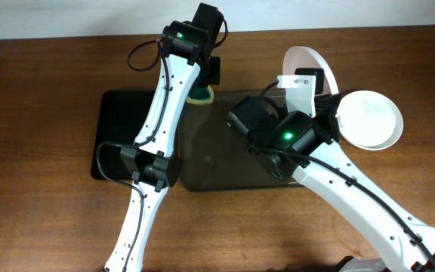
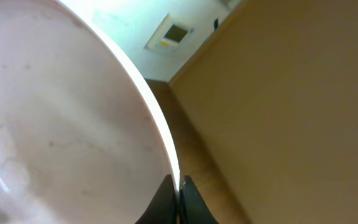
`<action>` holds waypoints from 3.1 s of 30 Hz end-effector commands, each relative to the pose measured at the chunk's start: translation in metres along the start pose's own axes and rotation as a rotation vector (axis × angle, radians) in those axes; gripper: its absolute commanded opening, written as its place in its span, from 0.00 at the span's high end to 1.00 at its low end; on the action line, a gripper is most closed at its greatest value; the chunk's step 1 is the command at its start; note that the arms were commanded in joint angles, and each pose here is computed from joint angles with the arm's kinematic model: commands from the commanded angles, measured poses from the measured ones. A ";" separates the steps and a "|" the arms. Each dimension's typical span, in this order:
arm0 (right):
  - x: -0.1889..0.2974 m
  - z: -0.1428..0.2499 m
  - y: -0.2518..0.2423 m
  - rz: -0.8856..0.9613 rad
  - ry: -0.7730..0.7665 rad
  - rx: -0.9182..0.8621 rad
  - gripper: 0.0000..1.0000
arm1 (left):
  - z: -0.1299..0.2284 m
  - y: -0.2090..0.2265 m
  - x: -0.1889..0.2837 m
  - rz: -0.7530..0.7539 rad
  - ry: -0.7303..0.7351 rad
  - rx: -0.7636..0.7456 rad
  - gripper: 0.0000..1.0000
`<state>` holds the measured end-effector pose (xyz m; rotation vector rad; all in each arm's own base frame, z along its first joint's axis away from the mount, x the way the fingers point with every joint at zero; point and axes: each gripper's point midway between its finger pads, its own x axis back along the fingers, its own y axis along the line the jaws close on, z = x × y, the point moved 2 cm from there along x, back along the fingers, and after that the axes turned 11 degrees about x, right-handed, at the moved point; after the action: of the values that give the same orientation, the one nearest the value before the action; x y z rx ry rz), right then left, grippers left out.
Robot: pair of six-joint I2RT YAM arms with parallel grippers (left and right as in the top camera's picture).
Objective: Clean dirty plates on tray and stack at the side
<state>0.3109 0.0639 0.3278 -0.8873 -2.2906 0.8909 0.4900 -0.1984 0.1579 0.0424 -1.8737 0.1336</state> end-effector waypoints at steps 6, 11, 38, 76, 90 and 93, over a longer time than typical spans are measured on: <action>-0.078 0.040 0.066 -0.891 0.447 -0.202 0.96 | -0.004 0.001 0.007 0.011 -0.018 -0.009 1.00; -0.170 0.089 -0.009 -0.766 0.590 -0.567 0.96 | -0.004 0.001 0.007 0.011 -0.018 -0.009 1.00; -0.166 0.053 0.046 -0.947 0.706 -0.303 0.01 | 0.038 0.210 0.025 -0.151 0.123 0.093 1.00; -0.005 0.133 0.004 -0.731 -0.620 -0.633 0.01 | 0.000 0.162 0.178 -0.017 -0.316 0.049 0.01; -0.020 0.185 0.062 -0.767 -0.531 -0.599 0.01 | 0.000 0.162 0.178 -0.016 -0.316 0.049 0.01; -0.020 0.185 0.062 -0.767 -0.531 -0.599 0.01 | 0.000 0.162 0.178 -0.016 -0.316 0.049 0.00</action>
<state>0.2261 0.0113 0.1606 0.1044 -3.0705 0.0866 0.4195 -0.0326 0.3163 0.1106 -2.1852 0.1543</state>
